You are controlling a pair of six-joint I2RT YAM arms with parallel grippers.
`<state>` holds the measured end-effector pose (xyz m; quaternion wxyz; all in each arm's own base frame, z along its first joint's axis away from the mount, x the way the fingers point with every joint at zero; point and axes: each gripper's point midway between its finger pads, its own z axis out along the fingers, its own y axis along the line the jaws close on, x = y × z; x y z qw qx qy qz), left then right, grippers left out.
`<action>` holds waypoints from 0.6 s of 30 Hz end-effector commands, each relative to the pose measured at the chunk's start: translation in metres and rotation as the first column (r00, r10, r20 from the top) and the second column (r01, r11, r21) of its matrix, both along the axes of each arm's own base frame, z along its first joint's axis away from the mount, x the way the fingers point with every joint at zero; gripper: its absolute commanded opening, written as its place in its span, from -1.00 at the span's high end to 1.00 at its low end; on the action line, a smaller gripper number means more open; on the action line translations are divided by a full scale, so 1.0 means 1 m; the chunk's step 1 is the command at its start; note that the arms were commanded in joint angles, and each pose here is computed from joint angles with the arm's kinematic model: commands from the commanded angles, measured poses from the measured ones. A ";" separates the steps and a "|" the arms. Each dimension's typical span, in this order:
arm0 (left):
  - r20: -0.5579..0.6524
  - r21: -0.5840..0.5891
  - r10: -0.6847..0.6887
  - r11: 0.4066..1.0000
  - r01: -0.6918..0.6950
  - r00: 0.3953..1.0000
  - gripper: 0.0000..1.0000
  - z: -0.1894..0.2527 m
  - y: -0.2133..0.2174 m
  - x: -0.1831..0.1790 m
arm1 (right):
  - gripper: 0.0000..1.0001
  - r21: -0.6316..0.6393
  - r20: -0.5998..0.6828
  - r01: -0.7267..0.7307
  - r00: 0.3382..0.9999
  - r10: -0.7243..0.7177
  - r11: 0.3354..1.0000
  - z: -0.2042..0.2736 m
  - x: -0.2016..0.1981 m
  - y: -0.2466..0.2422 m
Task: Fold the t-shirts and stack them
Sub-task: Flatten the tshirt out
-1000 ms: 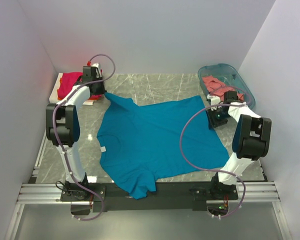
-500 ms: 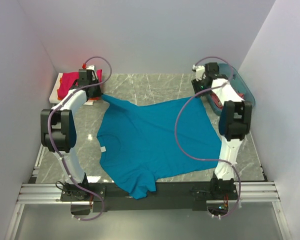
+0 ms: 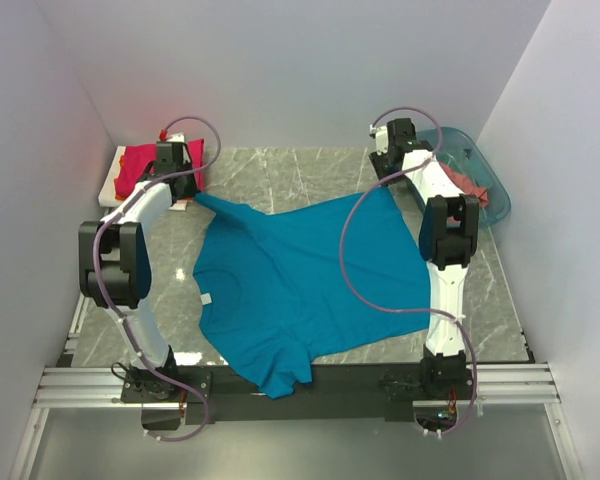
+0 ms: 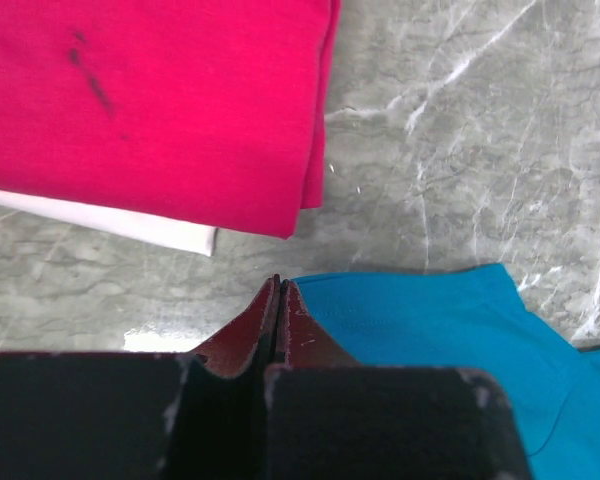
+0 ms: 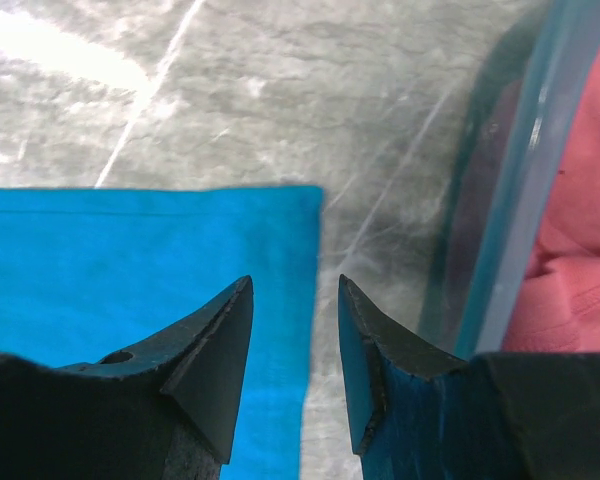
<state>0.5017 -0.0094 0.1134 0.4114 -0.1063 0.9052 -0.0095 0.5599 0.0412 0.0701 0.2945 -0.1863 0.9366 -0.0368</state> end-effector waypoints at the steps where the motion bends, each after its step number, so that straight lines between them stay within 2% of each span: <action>1: 0.103 0.032 0.026 0.999 -0.029 0.994 0.99 0.043 0.014 0.003 | 0.07 -0.035 0.034 0.030 0.999 -0.029 0.999 0.009 0.012 -0.010; 18: 0.096 -0.001 -0.004 1.000 0.004 0.995 0.99 0.043 0.005 0.004 | 0.11 -0.014 -0.003 -0.038 0.999 0.038 0.999 -0.015 0.031 0.001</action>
